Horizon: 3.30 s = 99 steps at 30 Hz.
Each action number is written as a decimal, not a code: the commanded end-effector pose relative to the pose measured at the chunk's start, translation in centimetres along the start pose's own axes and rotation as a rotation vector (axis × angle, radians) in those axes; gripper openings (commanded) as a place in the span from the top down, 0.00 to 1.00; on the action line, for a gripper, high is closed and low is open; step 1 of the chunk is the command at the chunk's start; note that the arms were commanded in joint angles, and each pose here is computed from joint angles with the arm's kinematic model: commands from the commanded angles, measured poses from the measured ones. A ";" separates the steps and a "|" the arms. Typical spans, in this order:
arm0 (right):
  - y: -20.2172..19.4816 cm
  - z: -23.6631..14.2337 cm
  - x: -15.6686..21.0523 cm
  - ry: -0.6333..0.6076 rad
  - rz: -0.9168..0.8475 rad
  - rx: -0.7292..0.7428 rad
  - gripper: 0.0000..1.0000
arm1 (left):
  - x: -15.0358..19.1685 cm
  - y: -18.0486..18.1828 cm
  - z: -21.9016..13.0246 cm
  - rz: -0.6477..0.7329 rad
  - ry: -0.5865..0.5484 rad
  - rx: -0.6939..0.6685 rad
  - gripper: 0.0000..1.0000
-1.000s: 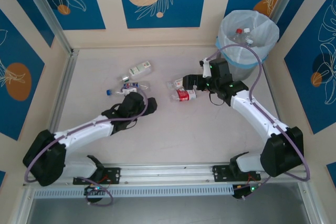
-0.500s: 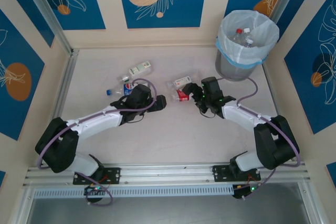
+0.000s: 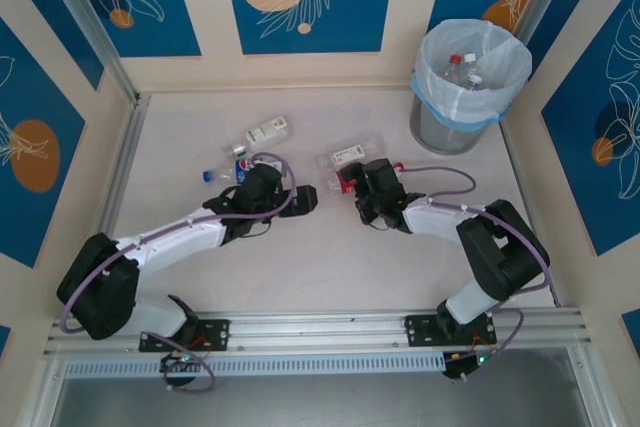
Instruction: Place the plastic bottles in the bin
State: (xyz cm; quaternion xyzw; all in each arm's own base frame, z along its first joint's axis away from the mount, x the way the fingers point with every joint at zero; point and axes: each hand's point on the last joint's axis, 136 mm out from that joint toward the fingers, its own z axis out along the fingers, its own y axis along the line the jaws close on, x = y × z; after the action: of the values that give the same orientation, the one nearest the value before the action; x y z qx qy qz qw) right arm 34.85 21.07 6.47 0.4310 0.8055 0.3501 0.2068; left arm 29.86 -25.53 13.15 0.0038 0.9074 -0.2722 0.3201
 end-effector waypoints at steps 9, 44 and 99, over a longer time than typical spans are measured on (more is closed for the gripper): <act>-0.1 2.5 0.2 -0.027 0.083 0.007 0.00 | 0.2 1.0 0.0 -0.003 0.000 -0.030 0.01; -0.5 4.1 -4.0 -0.220 0.040 -0.125 0.60 | 0.3 0.5 1.1 -0.018 0.036 -0.025 0.01; 3.7 -14.4 -3.6 -0.262 -0.789 -0.281 0.73 | 0.4 0.1 1.8 -0.009 0.063 -0.017 0.01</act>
State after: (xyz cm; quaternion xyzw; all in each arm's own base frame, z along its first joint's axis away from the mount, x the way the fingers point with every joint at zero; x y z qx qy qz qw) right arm 29.52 13.66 17.05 0.1256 0.8394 0.2799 0.4487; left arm 30.08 -26.40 10.81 0.0095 0.9226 -0.2604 0.2845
